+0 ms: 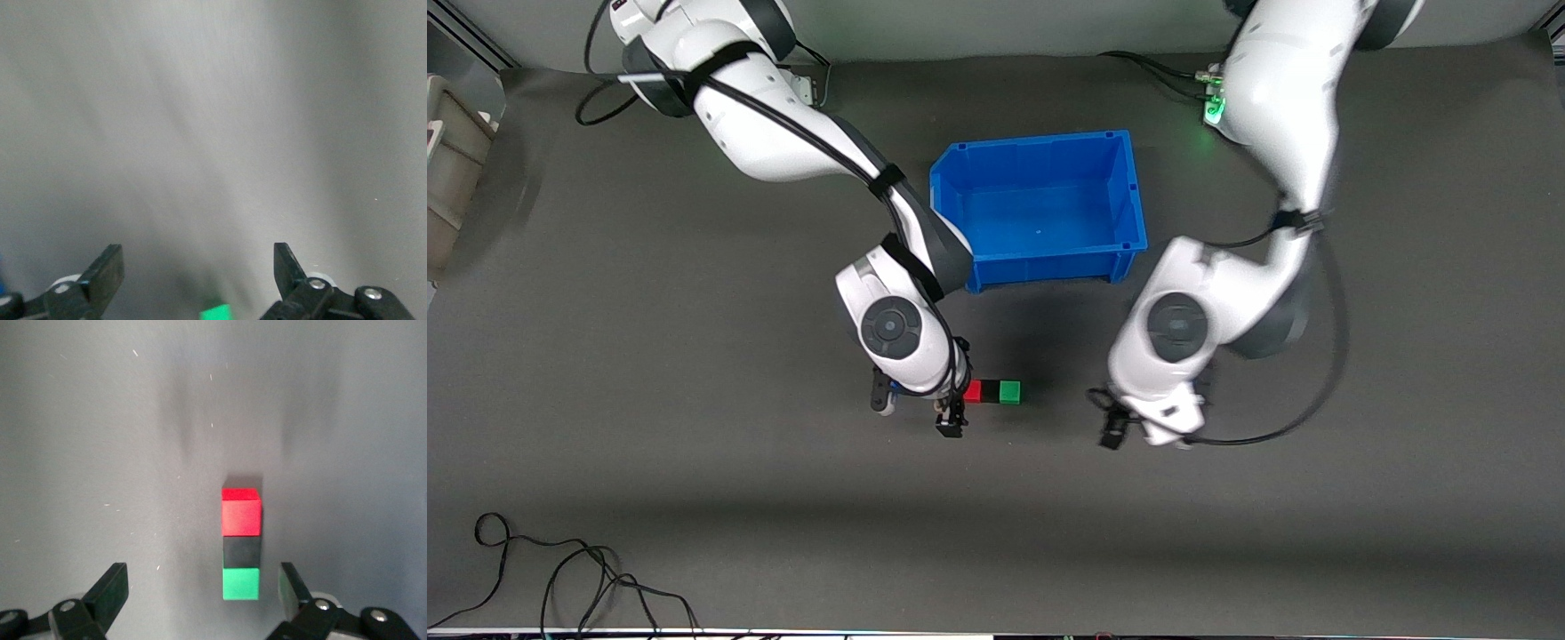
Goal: Attach green and red cubes to black cube
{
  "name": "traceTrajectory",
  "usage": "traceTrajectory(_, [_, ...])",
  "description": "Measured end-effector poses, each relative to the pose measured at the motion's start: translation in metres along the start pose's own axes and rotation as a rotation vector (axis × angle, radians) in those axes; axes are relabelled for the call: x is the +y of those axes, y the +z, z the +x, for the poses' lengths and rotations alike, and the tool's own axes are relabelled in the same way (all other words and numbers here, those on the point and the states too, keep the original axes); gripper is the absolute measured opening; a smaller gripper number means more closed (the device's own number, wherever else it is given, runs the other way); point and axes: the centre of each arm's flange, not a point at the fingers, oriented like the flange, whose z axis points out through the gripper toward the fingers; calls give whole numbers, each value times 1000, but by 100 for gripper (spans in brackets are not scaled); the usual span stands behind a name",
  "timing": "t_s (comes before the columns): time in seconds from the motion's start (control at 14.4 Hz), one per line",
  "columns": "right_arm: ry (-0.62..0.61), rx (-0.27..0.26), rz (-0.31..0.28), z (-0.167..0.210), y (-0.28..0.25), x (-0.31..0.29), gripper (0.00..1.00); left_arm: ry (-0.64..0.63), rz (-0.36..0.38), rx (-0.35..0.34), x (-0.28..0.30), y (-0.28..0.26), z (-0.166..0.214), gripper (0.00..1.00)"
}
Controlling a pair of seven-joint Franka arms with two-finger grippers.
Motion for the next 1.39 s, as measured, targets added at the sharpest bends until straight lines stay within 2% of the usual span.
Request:
traceTrajectory(0.28, [-170,40,-63,27,-92,3,100,298,37,-23,-65,-48,94,100])
traceTrajectory(0.42, [-266,31,-93,53,-140,3,100,454,48,-10,-106,-62,131,100])
traceTrajectory(0.55, [-393,15,-134,90,-190,4,100,633,50,-11,-145,-80,157,100])
traceTrajectory(0.83, [-756,-1,-207,158,-276,26,100,994,23,13,-197,-132,187,100])
traceTrajectory(1.04, [-979,-41,-239,231,-324,33,100,1075,-4,38,-229,-173,218,100])
traceTrajectory(1.25, [-1216,-100,-251,303,-354,37,100,1065,12,15,-247,-194,228,100])
traceTrajectory(1.39, [-1318,-121,-253,341,-361,38,100,1051,31,-8,-250,-207,234,100])
